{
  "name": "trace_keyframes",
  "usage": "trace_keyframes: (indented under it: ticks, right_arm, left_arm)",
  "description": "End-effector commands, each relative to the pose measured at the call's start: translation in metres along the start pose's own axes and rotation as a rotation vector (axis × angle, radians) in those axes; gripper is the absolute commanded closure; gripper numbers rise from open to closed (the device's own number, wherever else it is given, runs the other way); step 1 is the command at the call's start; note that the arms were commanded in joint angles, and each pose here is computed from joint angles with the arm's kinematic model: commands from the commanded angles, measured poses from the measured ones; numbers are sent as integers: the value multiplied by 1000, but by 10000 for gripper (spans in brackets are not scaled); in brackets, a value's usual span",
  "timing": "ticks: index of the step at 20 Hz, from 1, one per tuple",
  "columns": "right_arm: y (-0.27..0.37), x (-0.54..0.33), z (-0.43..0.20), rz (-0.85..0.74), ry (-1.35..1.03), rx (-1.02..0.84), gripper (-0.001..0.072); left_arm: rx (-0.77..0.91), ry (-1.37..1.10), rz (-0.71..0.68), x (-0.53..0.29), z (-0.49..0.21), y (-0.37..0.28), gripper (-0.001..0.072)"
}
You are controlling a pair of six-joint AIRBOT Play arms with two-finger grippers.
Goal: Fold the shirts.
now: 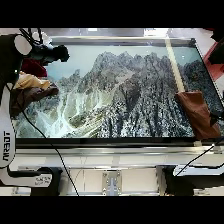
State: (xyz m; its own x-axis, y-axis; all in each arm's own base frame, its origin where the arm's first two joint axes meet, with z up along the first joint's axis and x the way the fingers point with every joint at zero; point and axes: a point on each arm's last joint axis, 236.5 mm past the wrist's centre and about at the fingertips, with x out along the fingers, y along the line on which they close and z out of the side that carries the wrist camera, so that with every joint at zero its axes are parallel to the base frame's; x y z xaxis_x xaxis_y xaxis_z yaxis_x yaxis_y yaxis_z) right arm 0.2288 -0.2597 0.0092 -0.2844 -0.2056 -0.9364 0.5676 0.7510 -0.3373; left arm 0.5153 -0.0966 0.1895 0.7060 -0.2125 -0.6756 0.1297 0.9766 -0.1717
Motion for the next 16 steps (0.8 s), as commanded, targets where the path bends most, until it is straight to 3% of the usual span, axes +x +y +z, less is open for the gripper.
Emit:
trace_keyframes:
  ticks: [1,4,6,9,12,14,16]
  right_arm:
    - [57,-63,34,253,-261,4,89]
    - [218,-175,25,869,-475,-266,92]
    - [297,-236,-19,1088,-560,-518,98]
    - [363,-243,-78,1008,-616,-805,99]
    - [385,-213,-106,701,-692,-1059,99]
    - [387,-204,-110,552,-725,-1117,99]
    - [394,-207,-115,529,-748,-1103,98]
  left_arm:
    - [-8,-1,-7,0,0,-2,184]
    - [-68,27,-22,0,-6,-6,184]
    - [-72,85,-26,-1,-20,-7,184]
    - [-71,96,-26,-1,-22,-7,184]
    - [-72,96,-26,-1,-22,-7,184]
    - [-72,96,-26,-1,-22,-7,184]
    - [-72,96,-26,-1,-22,-7,184]
